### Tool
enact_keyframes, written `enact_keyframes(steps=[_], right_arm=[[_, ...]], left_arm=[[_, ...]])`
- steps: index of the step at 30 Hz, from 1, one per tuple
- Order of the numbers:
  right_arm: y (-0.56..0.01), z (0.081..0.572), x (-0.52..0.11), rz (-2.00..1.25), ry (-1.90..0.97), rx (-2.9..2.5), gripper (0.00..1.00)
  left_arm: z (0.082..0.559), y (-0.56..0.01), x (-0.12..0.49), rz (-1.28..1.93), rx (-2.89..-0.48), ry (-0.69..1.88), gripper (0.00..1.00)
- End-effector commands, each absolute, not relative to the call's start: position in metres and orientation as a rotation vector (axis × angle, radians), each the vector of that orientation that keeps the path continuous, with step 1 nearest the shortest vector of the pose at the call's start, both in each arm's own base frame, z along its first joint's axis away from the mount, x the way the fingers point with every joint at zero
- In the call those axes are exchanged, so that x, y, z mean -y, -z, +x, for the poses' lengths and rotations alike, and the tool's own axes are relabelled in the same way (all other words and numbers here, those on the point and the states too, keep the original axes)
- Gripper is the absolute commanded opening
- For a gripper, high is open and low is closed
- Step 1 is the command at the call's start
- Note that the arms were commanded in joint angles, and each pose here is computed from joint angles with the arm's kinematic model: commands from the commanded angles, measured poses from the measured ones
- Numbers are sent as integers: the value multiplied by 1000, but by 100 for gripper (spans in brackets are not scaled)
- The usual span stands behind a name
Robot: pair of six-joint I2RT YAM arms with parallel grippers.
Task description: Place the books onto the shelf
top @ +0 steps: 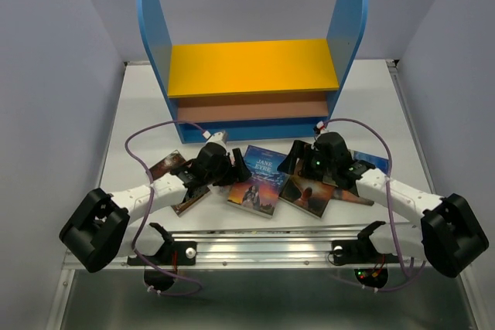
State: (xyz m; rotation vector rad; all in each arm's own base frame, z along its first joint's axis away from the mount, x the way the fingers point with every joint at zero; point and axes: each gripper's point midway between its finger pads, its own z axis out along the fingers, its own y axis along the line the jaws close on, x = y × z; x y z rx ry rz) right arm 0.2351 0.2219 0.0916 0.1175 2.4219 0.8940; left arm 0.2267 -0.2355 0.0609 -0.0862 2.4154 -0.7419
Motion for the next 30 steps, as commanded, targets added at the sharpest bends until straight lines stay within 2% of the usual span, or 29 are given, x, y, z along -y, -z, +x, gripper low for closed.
enact_keyframes(steps=[1,10,13,25,27,30], right_arm=[[-102,253,-239,147,-961,-2324,100],[-74,252,-254,180,-947,-2405,100],[-66,250,-255,208,-951,-2424,100],[-48,250,-260,287,-975,-2443,100],[-49,251,-262,283,-986,-2438,99],[-55,251,-266,262,-1013,-2407,88]], left_arm=[[227,-62,241,-53,-2384,794,82],[221,-44,236,-80,-2422,778,74],[222,-43,235,-88,-2420,778,66],[216,-36,237,-110,-2422,826,61],[215,-34,237,-122,-2424,828,61],[212,-32,240,-116,-2426,856,61]])
